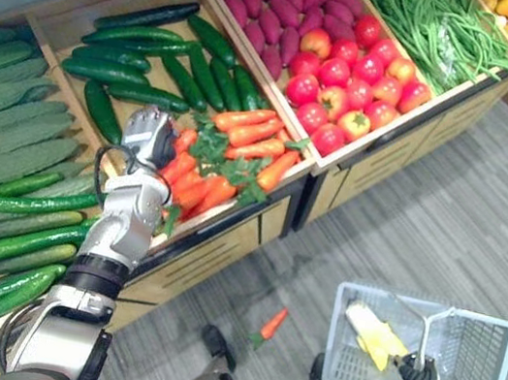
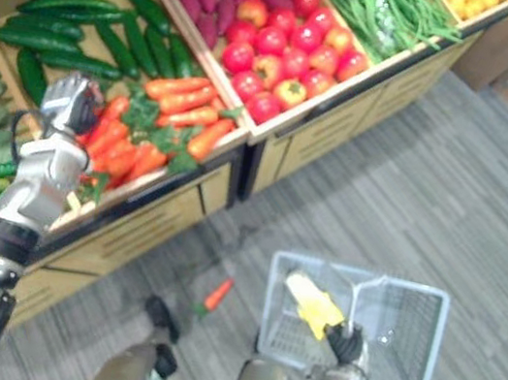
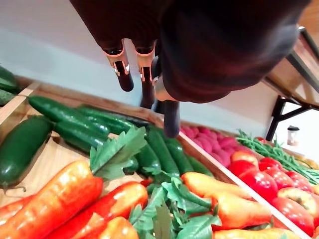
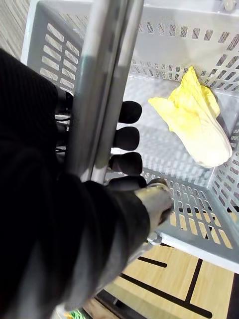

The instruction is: Pick vegetable in the basket

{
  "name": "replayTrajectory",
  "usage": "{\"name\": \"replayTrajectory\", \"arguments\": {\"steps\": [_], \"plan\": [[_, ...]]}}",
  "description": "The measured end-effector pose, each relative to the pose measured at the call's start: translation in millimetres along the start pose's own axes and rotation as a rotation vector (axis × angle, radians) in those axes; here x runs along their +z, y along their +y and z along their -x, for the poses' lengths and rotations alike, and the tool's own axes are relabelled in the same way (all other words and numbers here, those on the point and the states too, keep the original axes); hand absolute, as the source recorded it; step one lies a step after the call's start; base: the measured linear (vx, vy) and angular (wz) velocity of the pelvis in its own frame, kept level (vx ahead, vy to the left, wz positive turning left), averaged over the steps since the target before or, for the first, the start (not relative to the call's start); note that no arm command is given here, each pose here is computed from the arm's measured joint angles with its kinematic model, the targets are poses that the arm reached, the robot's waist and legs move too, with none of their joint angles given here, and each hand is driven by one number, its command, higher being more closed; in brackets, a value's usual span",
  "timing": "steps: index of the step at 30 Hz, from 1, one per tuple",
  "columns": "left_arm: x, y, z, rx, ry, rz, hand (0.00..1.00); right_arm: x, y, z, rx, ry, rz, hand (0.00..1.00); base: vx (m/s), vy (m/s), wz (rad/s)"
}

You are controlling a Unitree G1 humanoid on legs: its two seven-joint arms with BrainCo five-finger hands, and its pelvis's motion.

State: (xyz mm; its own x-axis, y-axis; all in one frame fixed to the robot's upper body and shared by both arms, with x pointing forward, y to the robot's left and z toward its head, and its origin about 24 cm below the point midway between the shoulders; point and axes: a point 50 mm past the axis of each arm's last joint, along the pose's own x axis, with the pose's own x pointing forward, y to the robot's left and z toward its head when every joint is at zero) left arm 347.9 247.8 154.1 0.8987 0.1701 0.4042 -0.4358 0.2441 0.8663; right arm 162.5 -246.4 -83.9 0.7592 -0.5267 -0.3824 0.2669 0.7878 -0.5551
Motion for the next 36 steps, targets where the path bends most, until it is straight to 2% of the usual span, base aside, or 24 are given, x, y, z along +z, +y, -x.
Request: {"name": "replayTrajectory", "arguments": {"steps": [1,2,5,9,14,21,36], "plan": [[-0.2,0.3,-0.1,0.001,0.0,-0.001,1.0,-0.8,-0.6,0.2,-0.002,0.003,0.0,1.0,0.02,-0.071,0.04],[-0.8,1.4,-0.4,0.004,-0.006,-0.026,0.0,-1.5,-1.8,0.1,-0.007,0.006,-0.002,1.0,0.01,-0.047,0.01],[-2.0,3.4,-0.9,0.012,-0.015,-0.083,0.0,-2.3,-3.3,-0.1,-0.013,0.009,-0.004,1.0,-0.01,-0.071,-0.01],[-8.1,3.0,-1.1,0.023,0.057,-0.088,0.0,-3.4,-3.4,0.8,-0.013,0.009,-0.004,1.0,-0.02,-0.053,0.0],[-15.4,-3.8,2.2,0.08,0.282,0.047,0.0,-3.4,-2.8,1.6,-0.013,0.004,-0.009,1.0,-0.02,-0.055,0.01],[-15.8,-27.8,9.6,0.009,0.459,0.173,0.0,-3.5,-1.5,3.1,-0.038,-0.005,-0.026,1.0,0.01,-0.052,0.01],[-23.5,-32.8,7.3,0.025,0.618,0.313,0.0,-3.9,5.6,6.2,-0.03,-0.005,-0.039,1.0,0.0,-0.07,-0.02]]}}
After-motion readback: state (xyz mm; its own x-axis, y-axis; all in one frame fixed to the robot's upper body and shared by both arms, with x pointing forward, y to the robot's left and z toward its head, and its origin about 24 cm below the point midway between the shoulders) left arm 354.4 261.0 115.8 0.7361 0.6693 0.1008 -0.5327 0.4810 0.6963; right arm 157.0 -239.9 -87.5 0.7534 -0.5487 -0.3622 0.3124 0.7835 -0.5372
